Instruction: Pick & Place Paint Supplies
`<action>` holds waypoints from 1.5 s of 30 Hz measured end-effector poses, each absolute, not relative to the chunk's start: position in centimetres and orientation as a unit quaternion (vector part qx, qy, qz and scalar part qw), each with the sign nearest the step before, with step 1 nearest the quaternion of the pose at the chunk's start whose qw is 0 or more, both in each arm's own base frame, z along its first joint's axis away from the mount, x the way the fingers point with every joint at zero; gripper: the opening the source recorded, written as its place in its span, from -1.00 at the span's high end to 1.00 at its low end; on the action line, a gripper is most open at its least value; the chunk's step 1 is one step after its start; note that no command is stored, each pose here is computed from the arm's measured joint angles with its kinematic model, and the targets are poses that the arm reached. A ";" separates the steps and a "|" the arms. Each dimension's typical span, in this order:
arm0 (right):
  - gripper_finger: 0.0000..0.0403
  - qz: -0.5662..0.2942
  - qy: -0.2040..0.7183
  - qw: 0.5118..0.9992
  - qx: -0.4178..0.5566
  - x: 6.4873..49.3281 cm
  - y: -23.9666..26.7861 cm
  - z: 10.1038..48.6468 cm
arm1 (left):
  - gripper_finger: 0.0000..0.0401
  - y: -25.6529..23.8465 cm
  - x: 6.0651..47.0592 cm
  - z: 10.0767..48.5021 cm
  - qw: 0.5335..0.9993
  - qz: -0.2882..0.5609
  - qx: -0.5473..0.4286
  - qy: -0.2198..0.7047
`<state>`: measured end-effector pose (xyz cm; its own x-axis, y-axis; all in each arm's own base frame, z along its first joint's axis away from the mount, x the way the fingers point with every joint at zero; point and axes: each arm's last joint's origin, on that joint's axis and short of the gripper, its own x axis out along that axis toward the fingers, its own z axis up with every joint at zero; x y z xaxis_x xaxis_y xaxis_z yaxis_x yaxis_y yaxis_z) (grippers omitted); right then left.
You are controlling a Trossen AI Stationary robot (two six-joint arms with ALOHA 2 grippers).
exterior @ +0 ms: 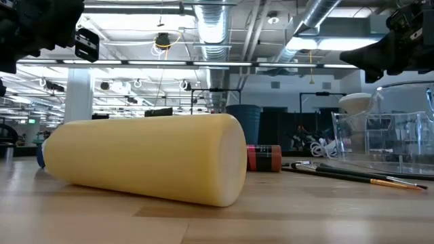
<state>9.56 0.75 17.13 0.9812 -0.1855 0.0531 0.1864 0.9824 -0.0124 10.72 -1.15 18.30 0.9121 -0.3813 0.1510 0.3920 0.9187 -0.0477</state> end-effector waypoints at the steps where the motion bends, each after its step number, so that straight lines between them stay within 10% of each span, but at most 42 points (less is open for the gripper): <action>1: 1.00 -0.093 -0.026 0.995 -0.009 9.6 0.7 17.1 | 0.99 -1.2 10.7 18.3 0.977 -0.198 -0.039 -0.069; 17: 1.00 -0.093 -0.026 0.995 -0.009 9.6 0.7 17.1 | 0.99 -0.6 10.1 21.0 0.962 -0.132 -0.114 -0.210; 25: 1.00 -0.095 -0.028 0.995 -0.025 9.6 0.7 17.2 | 0.99 0.7 7.5 24.2 0.851 0.003 -0.281 -0.443; 34: 1.00 -0.110 -0.133 0.985 0.010 9.2 0.5 19.2 | 0.99 1.2 6.9 24.4 0.793 0.055 -0.361 -0.487; 45: 1.00 -0.025 -0.510 0.781 0.359 4.8 -0.9 24.8 | 0.99 1.3 7.1 24.3 0.790 0.064 -0.373 -0.482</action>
<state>4.85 -0.92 24.79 0.4777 -0.4055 0.7793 -0.3268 0.7414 0.5861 7.12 1.31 24.32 0.5270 0.4599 0.7147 0.2591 0.7139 -0.6505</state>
